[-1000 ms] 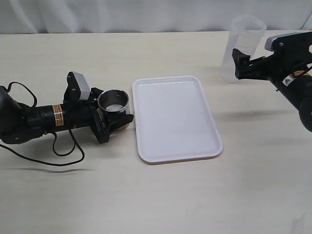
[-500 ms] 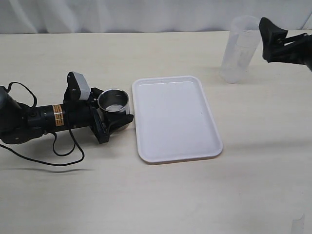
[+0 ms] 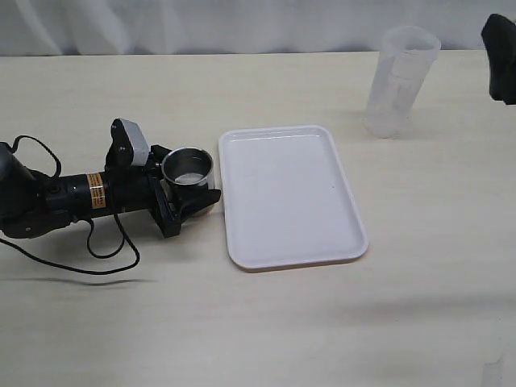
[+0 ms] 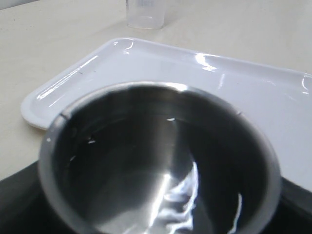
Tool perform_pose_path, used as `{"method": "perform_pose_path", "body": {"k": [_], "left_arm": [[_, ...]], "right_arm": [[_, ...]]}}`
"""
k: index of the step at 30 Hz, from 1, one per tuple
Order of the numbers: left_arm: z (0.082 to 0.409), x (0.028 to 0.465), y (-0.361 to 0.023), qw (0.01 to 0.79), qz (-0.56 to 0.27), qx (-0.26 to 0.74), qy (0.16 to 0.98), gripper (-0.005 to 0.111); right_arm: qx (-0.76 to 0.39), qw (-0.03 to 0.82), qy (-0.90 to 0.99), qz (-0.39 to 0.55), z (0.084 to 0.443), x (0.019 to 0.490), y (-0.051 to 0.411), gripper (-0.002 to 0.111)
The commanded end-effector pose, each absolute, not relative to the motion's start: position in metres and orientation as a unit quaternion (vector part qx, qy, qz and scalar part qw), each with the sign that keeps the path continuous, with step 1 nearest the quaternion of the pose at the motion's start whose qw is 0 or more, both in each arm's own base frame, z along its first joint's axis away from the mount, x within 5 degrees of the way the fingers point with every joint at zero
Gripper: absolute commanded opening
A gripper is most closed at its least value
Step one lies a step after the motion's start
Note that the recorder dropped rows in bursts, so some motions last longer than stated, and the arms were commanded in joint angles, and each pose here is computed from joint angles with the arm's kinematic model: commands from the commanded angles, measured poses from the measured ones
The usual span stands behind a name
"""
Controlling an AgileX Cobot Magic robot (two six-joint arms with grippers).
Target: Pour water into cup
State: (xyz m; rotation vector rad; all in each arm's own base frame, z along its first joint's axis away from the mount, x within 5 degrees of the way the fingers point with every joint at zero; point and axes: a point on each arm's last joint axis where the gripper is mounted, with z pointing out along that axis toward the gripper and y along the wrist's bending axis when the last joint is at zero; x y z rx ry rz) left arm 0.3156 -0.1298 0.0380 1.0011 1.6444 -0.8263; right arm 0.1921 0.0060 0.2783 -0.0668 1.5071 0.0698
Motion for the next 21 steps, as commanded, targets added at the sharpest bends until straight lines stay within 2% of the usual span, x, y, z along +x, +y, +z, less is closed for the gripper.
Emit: {"method": "perform_pose_path", "body": {"k": [1, 7, 17, 21], "left_arm": [[0.042, 0.318, -0.131, 0.51, -0.343, 0.412, 0.673, 0.0], [0.042, 0.318, -0.131, 0.51, -0.343, 0.412, 0.673, 0.0], [0.042, 0.318, -0.131, 0.51, -0.343, 0.412, 0.673, 0.0], [0.042, 0.318, -0.131, 0.51, -0.343, 0.412, 0.673, 0.0]], "right_arm": [[-0.033, 0.757, 0.653, 0.027, 0.293, 0.167, 0.006, 0.11], [-0.028, 0.787, 0.616, 0.019, 0.312, 0.132, 0.005, 0.11], [0.025, 0.789, 0.613, 0.045, 0.319, 0.086, 0.002, 0.109], [0.031, 0.798, 0.6, 0.053, 0.318, 0.077, 0.002, 0.099]]}}
